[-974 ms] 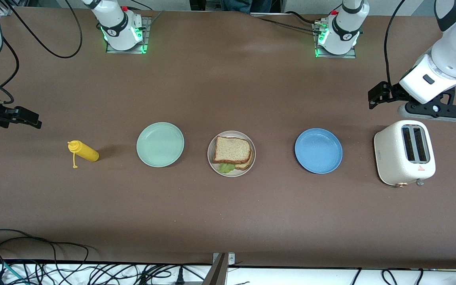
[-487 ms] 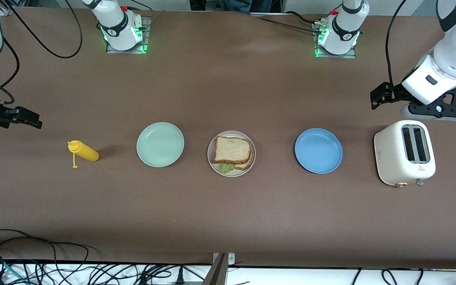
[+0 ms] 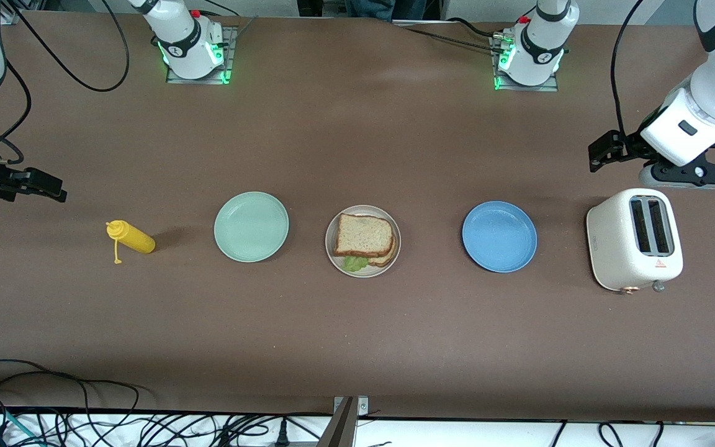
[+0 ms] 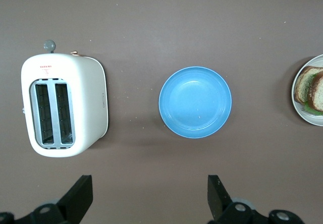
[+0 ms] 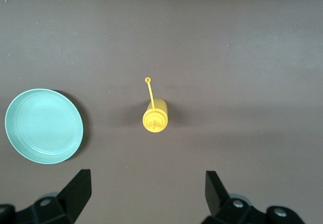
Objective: Make sandwich on beige plate with both arms
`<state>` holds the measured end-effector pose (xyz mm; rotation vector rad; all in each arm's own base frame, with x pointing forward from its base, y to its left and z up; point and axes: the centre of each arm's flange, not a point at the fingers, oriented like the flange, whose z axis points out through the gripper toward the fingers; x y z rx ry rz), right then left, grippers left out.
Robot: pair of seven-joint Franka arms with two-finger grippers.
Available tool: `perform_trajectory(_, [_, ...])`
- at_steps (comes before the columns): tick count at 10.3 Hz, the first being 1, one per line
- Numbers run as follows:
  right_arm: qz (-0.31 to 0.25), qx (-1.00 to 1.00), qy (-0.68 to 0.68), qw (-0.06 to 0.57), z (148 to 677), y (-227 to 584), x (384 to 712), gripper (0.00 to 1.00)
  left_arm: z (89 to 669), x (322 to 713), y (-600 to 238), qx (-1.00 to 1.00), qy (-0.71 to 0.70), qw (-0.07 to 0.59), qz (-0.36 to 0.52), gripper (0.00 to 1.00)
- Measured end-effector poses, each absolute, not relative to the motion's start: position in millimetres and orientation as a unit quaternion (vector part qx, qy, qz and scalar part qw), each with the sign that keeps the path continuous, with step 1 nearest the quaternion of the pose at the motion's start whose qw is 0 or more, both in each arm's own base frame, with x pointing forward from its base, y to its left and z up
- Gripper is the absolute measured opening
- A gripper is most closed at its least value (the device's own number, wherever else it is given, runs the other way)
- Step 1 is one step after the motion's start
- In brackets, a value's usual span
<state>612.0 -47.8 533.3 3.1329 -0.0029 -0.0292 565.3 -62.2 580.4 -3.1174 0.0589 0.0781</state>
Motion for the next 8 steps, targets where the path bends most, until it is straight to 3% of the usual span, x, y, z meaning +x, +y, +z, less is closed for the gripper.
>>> perform_trajectory(8, [-0.013,1.000,-0.001,0.004,529.2,-47.9,613.2,1.00,580.2,565.5,-58.4,-0.999,0.016,0.011,0.026,1.00])
